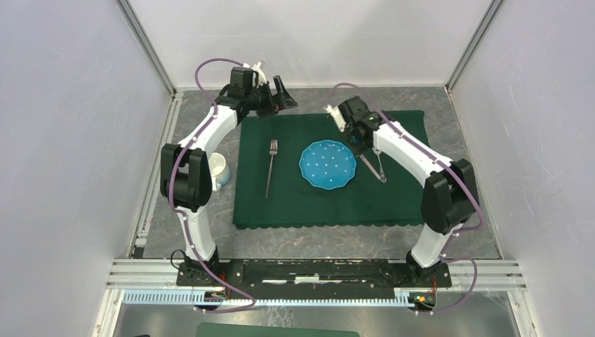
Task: Set the dinner table for one person
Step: Pick up the knife with the napkin, then place the knife on the napkin.
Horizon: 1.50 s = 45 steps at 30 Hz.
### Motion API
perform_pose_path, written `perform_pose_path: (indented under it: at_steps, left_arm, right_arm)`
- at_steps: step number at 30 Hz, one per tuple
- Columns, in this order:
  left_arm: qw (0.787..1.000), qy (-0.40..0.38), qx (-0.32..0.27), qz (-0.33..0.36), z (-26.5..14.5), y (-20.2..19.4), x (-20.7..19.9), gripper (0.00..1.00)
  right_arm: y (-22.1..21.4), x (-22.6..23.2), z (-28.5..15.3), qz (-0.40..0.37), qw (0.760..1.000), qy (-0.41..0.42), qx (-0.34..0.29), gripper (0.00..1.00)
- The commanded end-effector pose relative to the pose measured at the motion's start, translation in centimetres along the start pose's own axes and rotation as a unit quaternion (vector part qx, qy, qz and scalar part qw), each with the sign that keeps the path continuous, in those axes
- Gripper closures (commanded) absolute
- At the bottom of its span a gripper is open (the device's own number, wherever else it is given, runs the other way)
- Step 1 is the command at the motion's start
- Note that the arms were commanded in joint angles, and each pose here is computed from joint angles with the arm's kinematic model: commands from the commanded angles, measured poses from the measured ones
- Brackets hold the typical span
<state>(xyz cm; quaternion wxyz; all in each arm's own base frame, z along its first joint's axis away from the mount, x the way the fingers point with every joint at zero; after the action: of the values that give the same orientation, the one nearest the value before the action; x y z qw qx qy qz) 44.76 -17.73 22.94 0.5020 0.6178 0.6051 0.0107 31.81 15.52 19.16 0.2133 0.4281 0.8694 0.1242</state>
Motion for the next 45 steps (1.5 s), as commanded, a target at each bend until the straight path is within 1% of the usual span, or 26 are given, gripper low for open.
perform_pose_path:
  at_steps: [1, 3, 8, 9, 16, 21, 24, 31, 39, 45]
  left_arm:
    - [1.000, -0.012, -0.020, -0.002, -0.7, 1.4, -1.1, 0.00]
    - [1.000, -0.010, -0.019, -0.001, -0.8, 1.3, -1.2, 0.00]
    - [1.000, -0.008, -0.019, 0.000, -1.1, 1.2, -1.2, 0.00]
    - [1.000, -0.007, -0.019, -0.001, -1.1, 1.2, -1.2, 0.00]
    - [1.000, -0.005, -0.016, 0.003, -1.5, 1.1, -1.3, 0.00]
    - [1.000, -0.001, -0.014, 0.006, -1.7, 1.0, -1.3, 0.00]
    - [1.000, -0.001, -0.014, 0.006, -1.7, 1.0, -1.3, 0.00]
    - [1.000, -0.004, -0.011, 0.005, -1.5, 0.8, -1.1, 0.00]
    - [1.000, -0.001, -0.009, 0.004, -1.5, 0.6, -1.0, 0.00]
    - [1.000, -0.001, -0.007, 0.002, -1.3, 0.6, -0.9, 0.00]
  right_arm:
    - [1.0, -3.7, 0.8, 0.108, 0.994, -0.029, -0.015, 1.00]
    - [0.8, -4.7, 1.4, 0.136, 0.990, -0.031, -0.016, 1.00]
    - [0.0, -6.2, 2.5, 0.161, 0.986, -0.044, -0.005, 1.00]
    - [-0.1, -6.3, 2.7, 0.176, 0.983, -0.044, -0.005, 1.00]
    - [-0.6, -8.6, 3.2, 0.238, 0.970, -0.052, -0.016, 1.00]
    - [-1.8, -10.2, 3.6, 0.273, 0.961, -0.048, -0.011, 1.00]
    - [-3.1, -10.6, 4.1, 0.283, 0.958, -0.042, 0.006, 1.00]
    - [-3.8, -11.6, 4.4, 0.299, 0.953, -0.041, 0.007, 1.00]
    - [-4.1, -11.0, 5.3, 0.289, 0.957, -0.017, 0.012, 1.00]
    - [-4.8, -10.8, 5.9, 0.280, 0.959, -0.016, 0.032, 1.00]
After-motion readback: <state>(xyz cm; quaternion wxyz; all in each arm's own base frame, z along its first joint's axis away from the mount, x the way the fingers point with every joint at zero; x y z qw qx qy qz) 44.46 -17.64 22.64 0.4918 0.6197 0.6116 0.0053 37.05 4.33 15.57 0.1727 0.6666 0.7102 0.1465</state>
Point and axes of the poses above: each gripper's point midway between its finger pads, its own z axis out along the fingers, its own x axis along the line the jaws close on, y = z × x, the point moved 8 cm from there along -z, back along the fingers, and after that the axes turned 2 degrees about z, right-handed, at the moved point
